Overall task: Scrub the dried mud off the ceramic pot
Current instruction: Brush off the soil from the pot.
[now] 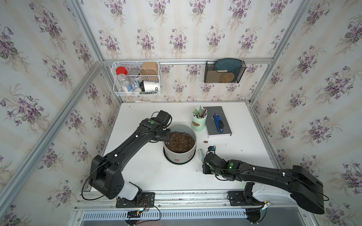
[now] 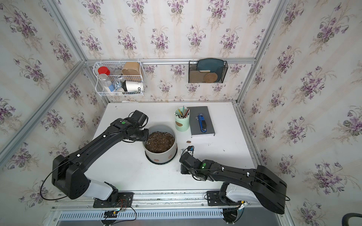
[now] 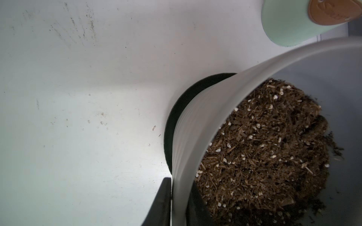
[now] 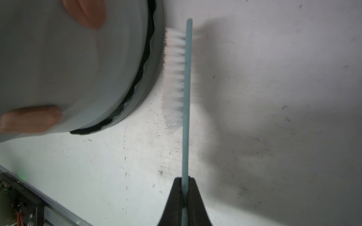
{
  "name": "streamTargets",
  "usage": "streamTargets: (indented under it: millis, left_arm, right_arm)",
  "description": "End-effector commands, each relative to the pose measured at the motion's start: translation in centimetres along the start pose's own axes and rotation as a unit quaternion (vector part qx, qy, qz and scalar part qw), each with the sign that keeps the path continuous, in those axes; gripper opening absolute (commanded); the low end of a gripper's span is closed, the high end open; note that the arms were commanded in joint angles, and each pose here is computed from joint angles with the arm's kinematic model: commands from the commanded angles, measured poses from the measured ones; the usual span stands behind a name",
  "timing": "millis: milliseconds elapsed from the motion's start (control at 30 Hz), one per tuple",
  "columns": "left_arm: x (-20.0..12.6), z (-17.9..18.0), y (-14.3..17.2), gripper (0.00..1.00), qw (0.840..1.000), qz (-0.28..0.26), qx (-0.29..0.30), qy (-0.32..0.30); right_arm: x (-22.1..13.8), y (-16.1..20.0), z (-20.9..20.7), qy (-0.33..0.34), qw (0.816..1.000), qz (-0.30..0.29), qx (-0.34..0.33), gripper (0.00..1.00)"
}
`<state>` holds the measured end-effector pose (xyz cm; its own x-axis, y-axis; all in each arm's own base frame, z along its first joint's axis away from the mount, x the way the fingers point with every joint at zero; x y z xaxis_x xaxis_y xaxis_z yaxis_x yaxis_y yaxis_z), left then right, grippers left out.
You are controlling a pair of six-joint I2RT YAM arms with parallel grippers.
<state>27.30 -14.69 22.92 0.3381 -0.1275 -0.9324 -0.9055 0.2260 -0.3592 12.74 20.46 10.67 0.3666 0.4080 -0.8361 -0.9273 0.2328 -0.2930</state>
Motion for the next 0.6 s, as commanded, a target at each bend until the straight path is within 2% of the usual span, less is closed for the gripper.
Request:
streamTargets:
  millis: [0, 133, 267, 333, 367, 433, 567]
  left_arm:
    - [0.1, -0.2, -0.3, 0.12, 1.000, -0.011, -0.010, 0.009]
    - [0.3, -0.1, -0.1, 0.00, 1.000, -0.005, -0.010, 0.007]
    - [0.5, -0.1, 0.4, 0.00, 1.000, -0.002, -0.015, 0.009]
    - [0.4, -0.1, 0.5, 0.00, 1.000, -0.002, -0.016, 0.011]
    - [0.4, -0.1, 0.6, 0.02, 1.000, -0.002, -0.016, 0.014]
    - [0.1, -0.1, 0.5, 0.12, 1.000, -0.007, -0.014, 0.013]
    - [-0.6, 0.3, -0.2, 0.28, 1.000, -0.022, -0.007, -0.005]
  right_arm:
    - [0.1, -0.5, 2.1, -0.064, 0.997, -0.004, 0.033, 0.00]
    - [-0.8, -0.8, 2.8, -0.087, 0.996, -0.015, 0.030, 0.00]
    - [-1.1, -0.6, 2.5, -0.082, 0.996, -0.017, 0.033, 0.00]
    - [-1.0, -0.5, 1.8, -0.058, 0.998, -0.017, 0.036, 0.00]
    - [-1.0, -0.4, 1.2, -0.041, 0.998, -0.021, 0.039, 0.00]
    - [-1.1, -0.4, 0.4, -0.019, 0.999, -0.027, 0.041, 0.00]
    - [-1.8, -0.5, -0.1, -0.016, 0.998, -0.035, 0.044, 0.00]
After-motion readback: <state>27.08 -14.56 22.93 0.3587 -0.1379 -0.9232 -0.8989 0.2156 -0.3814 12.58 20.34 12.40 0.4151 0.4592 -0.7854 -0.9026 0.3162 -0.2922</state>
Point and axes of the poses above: each gripper's point midway between its finger pads, its own x axis out along the fingers, its own z axis along the line the jaws close on, y = z × x, the point moved 8 cm from there along -x, back along the fingers, and after that the axes turned 11 degrees about x, right-handed, at the moved point
